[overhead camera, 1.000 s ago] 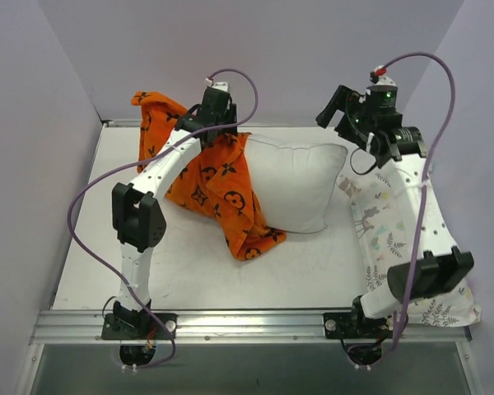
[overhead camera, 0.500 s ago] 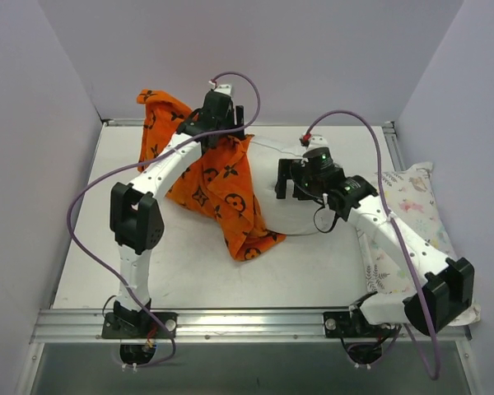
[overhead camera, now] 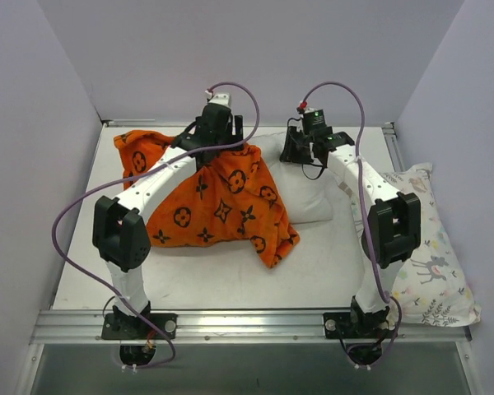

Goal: Remove the pillowcase from the pillow

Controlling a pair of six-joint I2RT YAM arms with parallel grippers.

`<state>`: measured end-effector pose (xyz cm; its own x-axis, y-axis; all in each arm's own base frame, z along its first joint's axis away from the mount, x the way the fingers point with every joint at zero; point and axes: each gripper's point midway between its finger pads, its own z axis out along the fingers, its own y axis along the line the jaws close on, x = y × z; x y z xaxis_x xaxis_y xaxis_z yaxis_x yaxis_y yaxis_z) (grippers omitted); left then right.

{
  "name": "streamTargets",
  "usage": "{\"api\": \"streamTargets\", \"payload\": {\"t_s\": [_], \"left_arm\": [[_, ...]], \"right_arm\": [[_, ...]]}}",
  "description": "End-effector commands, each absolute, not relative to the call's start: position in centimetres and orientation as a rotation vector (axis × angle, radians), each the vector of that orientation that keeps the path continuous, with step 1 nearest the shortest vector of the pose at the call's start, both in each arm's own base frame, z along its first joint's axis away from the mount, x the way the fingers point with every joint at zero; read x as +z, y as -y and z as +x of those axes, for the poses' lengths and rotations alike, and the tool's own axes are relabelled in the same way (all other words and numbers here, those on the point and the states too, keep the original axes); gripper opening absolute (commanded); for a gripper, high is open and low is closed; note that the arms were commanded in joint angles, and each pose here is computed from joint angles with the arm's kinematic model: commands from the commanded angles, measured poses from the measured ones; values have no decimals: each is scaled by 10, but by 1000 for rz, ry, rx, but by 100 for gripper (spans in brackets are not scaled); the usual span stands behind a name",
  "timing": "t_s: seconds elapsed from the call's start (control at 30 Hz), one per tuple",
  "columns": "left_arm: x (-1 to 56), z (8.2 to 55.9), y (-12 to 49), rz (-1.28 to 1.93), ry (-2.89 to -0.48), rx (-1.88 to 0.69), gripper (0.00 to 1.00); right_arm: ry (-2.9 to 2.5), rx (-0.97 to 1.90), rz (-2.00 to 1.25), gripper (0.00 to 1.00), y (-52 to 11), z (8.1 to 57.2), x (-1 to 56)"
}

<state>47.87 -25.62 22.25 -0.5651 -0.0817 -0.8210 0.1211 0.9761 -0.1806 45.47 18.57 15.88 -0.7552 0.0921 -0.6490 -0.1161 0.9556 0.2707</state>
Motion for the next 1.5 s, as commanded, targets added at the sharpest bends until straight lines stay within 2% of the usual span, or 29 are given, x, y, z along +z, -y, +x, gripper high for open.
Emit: {"api": "streamTargets", "payload": {"t_s": [0.0, 0.07, 0.1, 0.17, 0.2, 0.23, 0.3, 0.33, 0.4, 0.6, 0.67, 0.7, 0.77, 0.8, 0.83, 0.9, 1.1, 1.13, 1.17, 1.27, 1.3, 1.47], "left_arm": [[255, 432, 262, 88, -2152, -289, 85], [304, 433, 254, 51, -2014, -321, 87], [314, 431, 248, 34, -1978, -308, 88], [351, 420, 239, -1, -1877, -355, 90], [346, 414, 237, -11, -1879, -359, 94], [348, 407, 233, -25, -1868, -359, 97], [361, 387, 220, -84, -1824, -334, 97], [339, 380, 214, -89, -1857, -303, 97], [334, 362, 197, -179, -1867, -302, 97], [239, 321, 171, -269, -2004, -232, 97], [220, 322, 180, -231, -2011, -270, 97], [215, 323, 182, -220, -2016, -269, 98], [204, 331, 182, -225, -2026, -230, 97], [200, 334, 181, -225, -2028, -212, 97], [199, 338, 182, -230, -2023, -215, 97], [187, 342, 182, -234, -2033, -211, 97], [183, 347, 179, -277, -1985, -292, 95], [179, 347, 178, -281, -1990, -290, 91], [178, 347, 177, -288, -1989, -295, 80], [171, 350, 172, -308, -1998, -296, 58], [169, 351, 173, -309, -2003, -313, 47], [165, 358, 162, -337, -2016, -311, 16]], "right_arm": [[-2654, 351, 35, 28, -182, 414, 101], [-2659, 331, 36, 11, -178, 412, 100], [-2662, 315, 40, 6, -176, 409, 99], [-2665, 294, 45, 5, -171, 407, 98], [-2662, 288, 55, 0, -169, 406, 100], [-2667, 278, 68, 0, -167, 403, 98], [-2668, 269, 108, 0, -161, 402, 98], [-2672, 275, 137, 0, -160, 402, 96], [-2676, 288, 170, 0, -158, 402, 95], [-2652, 351, 204, 0, -163, 397, 103], [-2639, 366, 200, 9, -165, 397, 107], [-2623, 370, 197, 29, -165, 397, 114], [-2595, 380, 171, 53, -168, 396, 125], [-2563, 381, 137, 70, -169, 396, 138], [-2542, 384, 102, 76, -175, 393, 146], [-2467, 357, 50, 87, -173, 389, 172], [-2307, 290, -61, 98, -177, 357, 235], [-2300, 288, -76, 99, -178, 350, 238], [-2312, 306, -118, 99, -188, 336, 233], [-2318, 292, -184, 100, -198, 313, 222], [-2322, 278, -222, 100, -206, 305, 216], [-2368, 221, -216, 100, -211, 307, 176]]}}
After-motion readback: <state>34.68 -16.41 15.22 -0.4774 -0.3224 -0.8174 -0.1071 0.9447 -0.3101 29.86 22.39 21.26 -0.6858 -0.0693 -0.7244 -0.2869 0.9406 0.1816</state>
